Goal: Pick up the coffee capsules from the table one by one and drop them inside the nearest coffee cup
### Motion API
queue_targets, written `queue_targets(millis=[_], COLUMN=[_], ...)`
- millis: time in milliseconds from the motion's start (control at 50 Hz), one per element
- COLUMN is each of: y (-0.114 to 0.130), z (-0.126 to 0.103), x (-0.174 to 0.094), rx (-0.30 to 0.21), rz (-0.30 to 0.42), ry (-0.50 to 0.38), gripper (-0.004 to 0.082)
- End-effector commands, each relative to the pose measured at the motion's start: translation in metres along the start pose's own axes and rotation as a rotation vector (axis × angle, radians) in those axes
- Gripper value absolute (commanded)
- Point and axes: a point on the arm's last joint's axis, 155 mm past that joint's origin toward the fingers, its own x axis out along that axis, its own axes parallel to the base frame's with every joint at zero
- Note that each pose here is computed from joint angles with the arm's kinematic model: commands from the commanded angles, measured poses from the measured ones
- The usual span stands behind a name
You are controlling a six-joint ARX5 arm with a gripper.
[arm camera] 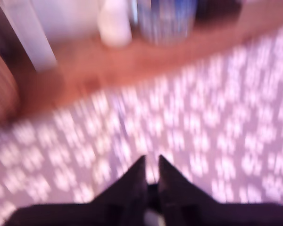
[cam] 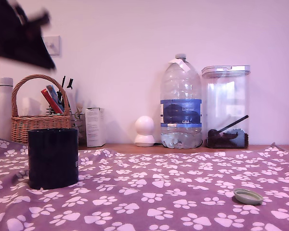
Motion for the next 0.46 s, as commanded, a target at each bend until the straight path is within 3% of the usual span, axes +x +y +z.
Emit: queue_targets(millis=[0, 440], y=[-0.001, -0.013], z=[-0.027, -0.053], x=[-0.003, -0.065], rx=[-0.016, -0.071], rz=[0.005, 0.024], ry=[0.025, -0.172], gripper=[-0.0019, -0.0019])
